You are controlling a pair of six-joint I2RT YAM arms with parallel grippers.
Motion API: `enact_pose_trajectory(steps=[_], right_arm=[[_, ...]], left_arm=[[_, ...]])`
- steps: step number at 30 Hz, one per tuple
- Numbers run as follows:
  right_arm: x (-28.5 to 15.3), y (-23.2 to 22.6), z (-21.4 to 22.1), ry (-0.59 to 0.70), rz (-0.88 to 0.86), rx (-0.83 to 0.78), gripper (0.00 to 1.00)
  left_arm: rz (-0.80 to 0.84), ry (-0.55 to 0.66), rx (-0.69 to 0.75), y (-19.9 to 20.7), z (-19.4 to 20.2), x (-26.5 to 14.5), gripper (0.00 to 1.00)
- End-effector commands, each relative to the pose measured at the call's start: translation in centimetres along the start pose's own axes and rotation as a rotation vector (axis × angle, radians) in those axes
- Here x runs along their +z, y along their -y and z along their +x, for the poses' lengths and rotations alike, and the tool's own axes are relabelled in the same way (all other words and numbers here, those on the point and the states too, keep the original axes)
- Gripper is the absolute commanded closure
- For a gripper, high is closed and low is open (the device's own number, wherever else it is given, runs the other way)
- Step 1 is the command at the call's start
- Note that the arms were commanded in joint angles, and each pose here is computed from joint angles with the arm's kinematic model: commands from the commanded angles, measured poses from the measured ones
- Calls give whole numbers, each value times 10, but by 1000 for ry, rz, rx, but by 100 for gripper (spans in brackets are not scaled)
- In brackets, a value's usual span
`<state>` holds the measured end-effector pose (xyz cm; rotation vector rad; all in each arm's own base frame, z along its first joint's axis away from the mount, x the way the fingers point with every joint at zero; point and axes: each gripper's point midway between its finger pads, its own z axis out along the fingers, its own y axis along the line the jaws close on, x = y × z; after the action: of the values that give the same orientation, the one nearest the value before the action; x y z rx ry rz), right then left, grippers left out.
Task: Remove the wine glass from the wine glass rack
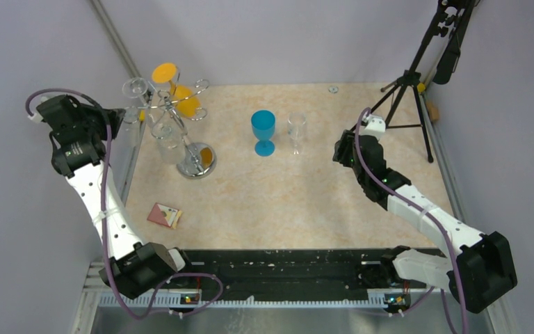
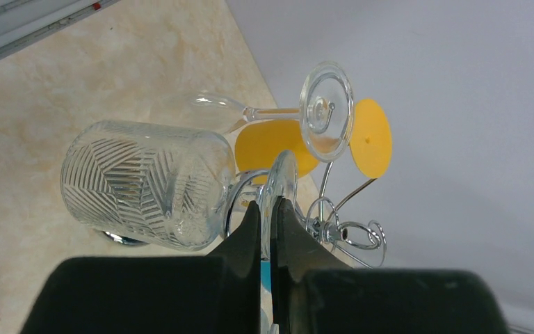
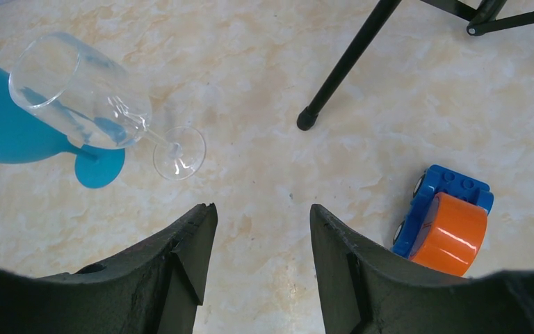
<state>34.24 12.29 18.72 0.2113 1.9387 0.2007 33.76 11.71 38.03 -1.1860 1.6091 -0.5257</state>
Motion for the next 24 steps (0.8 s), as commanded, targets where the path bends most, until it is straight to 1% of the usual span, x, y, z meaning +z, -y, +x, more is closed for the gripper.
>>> enact_pose_trajectory(steps=[1, 10, 17, 19, 24], right_arm=[[-2, 5, -15, 58, 9, 23, 45], [-1, 7, -17, 61, 18, 29, 45], [0, 9, -18, 63, 28, 23, 45], [2, 7, -23, 81, 20, 33, 45], [4, 3, -22, 76, 5, 35, 45]], left_arm=[[231, 184, 40, 50, -38, -11, 100], [331, 163, -9, 59, -34, 0, 100], [422, 19, -58, 73, -14, 3, 100], [438, -10, -65, 74, -9, 2, 100], [456, -59, -65, 78, -1, -4, 100]])
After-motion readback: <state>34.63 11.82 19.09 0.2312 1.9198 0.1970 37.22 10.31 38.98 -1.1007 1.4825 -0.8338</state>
